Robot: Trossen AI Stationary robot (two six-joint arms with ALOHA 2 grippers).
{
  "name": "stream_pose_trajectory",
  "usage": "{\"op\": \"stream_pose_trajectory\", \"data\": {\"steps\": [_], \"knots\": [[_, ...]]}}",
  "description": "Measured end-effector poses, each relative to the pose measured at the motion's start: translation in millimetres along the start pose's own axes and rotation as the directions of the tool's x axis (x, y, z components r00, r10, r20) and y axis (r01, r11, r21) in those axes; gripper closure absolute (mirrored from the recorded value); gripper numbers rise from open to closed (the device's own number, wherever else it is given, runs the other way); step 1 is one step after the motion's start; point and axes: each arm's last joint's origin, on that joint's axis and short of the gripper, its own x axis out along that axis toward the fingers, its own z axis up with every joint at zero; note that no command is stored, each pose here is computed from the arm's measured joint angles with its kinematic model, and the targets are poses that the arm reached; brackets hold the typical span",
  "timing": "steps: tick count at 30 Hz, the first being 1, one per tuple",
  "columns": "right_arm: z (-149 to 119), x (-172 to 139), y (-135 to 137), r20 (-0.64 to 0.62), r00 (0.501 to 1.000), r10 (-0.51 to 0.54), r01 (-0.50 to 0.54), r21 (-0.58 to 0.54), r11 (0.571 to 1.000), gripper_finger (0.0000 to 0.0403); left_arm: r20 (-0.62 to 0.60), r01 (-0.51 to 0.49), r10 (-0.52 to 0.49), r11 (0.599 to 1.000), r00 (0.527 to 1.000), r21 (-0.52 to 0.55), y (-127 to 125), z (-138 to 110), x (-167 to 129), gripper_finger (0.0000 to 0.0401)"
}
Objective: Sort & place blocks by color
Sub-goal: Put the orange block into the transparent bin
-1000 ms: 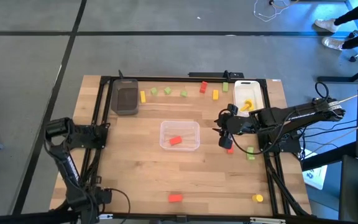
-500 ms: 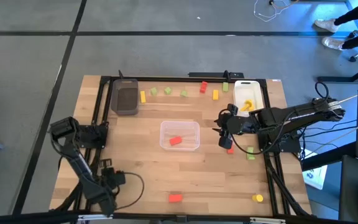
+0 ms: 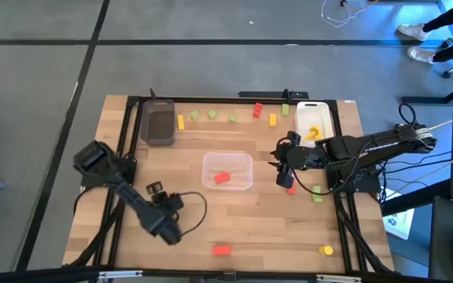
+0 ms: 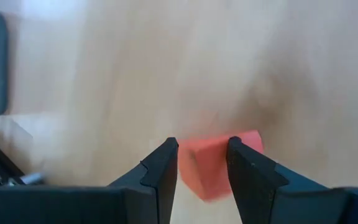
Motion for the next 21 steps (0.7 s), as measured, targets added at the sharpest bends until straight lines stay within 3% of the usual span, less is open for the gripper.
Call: {"op": "stream_pose_trajectory", "data": {"steps": [5,9,15,21], "knots": [[0,0,0,-0.001,1.0,0.0,0.0,0.0,1.0,0.0242,-0.027,-0.006,0.005,0.998,1.0,-0.055,6,16,5,0.0275],[0,0,0,-0.001,1.0,0.0,0.0,0.0,1.0,0.0242,-0.006,0.044,-0.045,0.992,0.999,-0.115,6,27,-8,0.0275],[0,0,0,-0.001,1.0,0.0,0.0,0.0,1.0,0.0242,0.088,0.127,-0.107,0.951,0.99,-0.282,18,45,-41,0.0275],[0,0,0,-0.001,1.0,0.0,0.0,0.0,1.0,0.0242,0.069,0.229,-0.219,0.905,0.973,-0.36,36,50,-72,0.0275]]}}
